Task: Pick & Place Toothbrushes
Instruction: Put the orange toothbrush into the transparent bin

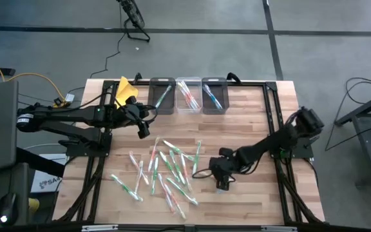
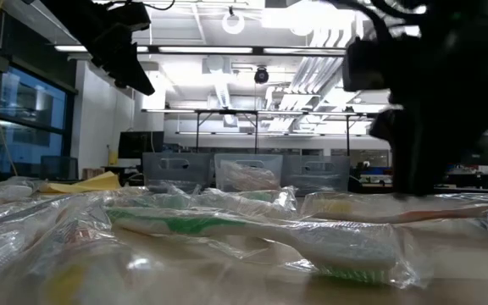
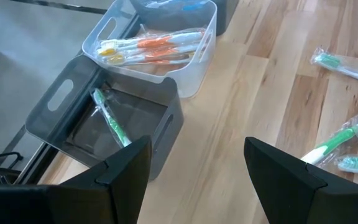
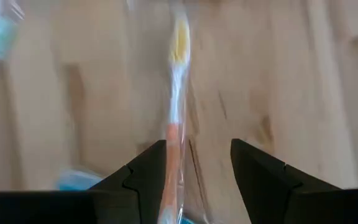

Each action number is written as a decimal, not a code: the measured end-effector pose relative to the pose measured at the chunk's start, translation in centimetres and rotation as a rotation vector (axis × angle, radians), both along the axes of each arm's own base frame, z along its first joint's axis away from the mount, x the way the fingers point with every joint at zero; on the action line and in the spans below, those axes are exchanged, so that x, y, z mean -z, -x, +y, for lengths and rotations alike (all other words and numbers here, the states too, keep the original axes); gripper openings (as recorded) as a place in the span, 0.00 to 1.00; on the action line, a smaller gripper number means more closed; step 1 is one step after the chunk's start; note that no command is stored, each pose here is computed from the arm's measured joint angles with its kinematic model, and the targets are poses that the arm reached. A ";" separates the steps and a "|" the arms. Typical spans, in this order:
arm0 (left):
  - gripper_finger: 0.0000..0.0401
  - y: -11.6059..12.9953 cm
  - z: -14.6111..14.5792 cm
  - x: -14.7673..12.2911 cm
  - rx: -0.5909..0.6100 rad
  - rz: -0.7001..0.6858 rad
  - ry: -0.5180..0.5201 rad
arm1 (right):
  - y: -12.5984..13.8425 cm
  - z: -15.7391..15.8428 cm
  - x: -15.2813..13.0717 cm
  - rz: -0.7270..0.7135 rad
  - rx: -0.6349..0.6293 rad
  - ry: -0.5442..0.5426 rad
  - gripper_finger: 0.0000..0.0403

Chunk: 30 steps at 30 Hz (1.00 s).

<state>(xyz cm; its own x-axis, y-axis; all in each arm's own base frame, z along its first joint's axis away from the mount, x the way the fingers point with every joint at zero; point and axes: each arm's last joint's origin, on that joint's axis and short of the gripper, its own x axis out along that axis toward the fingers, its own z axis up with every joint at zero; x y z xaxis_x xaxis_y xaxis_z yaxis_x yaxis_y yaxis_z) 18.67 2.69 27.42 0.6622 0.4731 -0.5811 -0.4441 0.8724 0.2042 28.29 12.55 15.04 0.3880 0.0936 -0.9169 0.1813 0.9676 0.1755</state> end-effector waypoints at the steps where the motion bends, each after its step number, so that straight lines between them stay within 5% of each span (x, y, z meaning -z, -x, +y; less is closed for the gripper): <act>1: 0.63 0.0 0.0 0.0 0.000 0.000 0.000 | 0.0 0.2 0.5 0.012 -0.002 0.004 0.42; 18: 0.63 0.0 0.0 0.0 0.015 0.000 0.011 | 0.4 1.7 0.5 0.022 0.012 -0.076 0.38; 30: 0.63 0.0 0.0 0.0 0.018 0.002 0.006 | 1.3 3.1 1.0 0.011 0.028 0.002 0.32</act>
